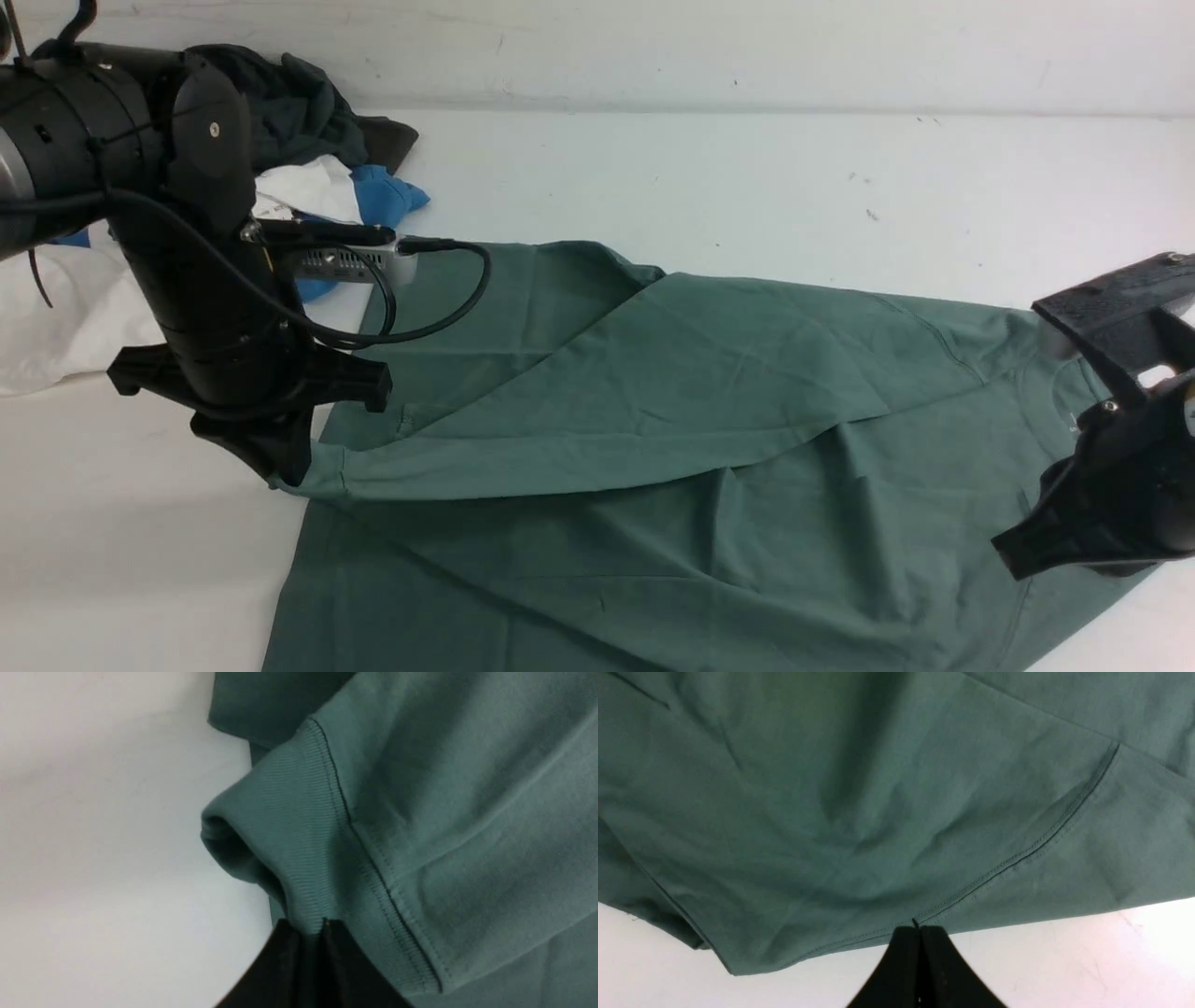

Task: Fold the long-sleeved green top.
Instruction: Use the left arm to drag and drop the cuff onto the cuff closest to the left arm, then use both arms simultaneously to clamp the lower edge of the clothing fabric

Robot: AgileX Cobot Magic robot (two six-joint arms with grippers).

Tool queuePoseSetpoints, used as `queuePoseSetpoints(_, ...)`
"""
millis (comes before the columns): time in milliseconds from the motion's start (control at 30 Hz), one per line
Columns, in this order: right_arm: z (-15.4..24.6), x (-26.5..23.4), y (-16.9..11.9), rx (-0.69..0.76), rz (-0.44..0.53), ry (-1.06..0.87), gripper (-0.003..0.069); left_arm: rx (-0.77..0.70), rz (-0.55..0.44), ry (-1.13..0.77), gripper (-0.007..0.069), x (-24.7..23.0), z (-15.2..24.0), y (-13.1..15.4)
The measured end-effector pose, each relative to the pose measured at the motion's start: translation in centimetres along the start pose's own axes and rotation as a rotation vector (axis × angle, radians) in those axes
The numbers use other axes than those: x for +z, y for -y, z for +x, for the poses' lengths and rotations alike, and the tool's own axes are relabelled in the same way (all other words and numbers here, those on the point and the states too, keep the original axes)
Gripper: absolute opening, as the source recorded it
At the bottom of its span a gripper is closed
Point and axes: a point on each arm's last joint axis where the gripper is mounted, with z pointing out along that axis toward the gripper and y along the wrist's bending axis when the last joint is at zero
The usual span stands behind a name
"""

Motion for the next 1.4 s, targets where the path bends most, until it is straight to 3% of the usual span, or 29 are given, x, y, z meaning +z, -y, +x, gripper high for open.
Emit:
queuePoseSetpoints(433,-0.2,0.0,-0.1,0.006,-0.008,0.020,-0.0015,-0.003,-0.005,-0.039,0.0057,1.2,0.7,-0.2)
queuePoseSetpoints(700,-0.5,-0.2,1.3,0.060,0.015,0.062,-0.0015,0.011,-0.034,-0.013,0.0316,0.7,0.3,-0.4)
queuePoseSetpoints(867,-1.2,-1.5,3.9,0.174,0.030,0.101,-0.0015,0.018,-0.036,0.066,0.0345,-1.2,-0.9,-0.2)
queuePoseSetpoints(967,-2.2,-2.6,5.5,0.230,0.016,0.095,-0.0015,0.028,-0.005,0.115,0.0300,-2.6,-1.5,0.2)
queuePoseSetpoints(1033,-3.0,-2.9,6.3,0.254,-0.007,0.076,-0.0015,0.071,0.009,0.125,0.0219,-2.9,-1.6,0.6)
queuePoseSetpoints(1067,-4.1,-2.8,6.7,0.273,-0.040,0.059,-0.0015,0.114,0.013,0.116,0.0122,-2.7,-1.4,1.2)
queuePoseSetpoints(1167,-6.6,-2.1,6.8,0.266,-0.097,0.046,-0.0015,0.156,0.016,0.075,0.0019,-1.7,-0.2,2.2)
queuePoseSetpoints(1267,-8.6,-1.3,6.6,0.231,-0.130,0.043,-0.0015,0.177,0.021,0.052,0.0002,-1.0,0.8,2.9)
queuePoseSetpoints(1400,-14.3,0.3,5.2,0.112,-0.175,0.091,-0.0015,0.220,0.047,0.069,-0.0004,1.4,2.0,4.7)
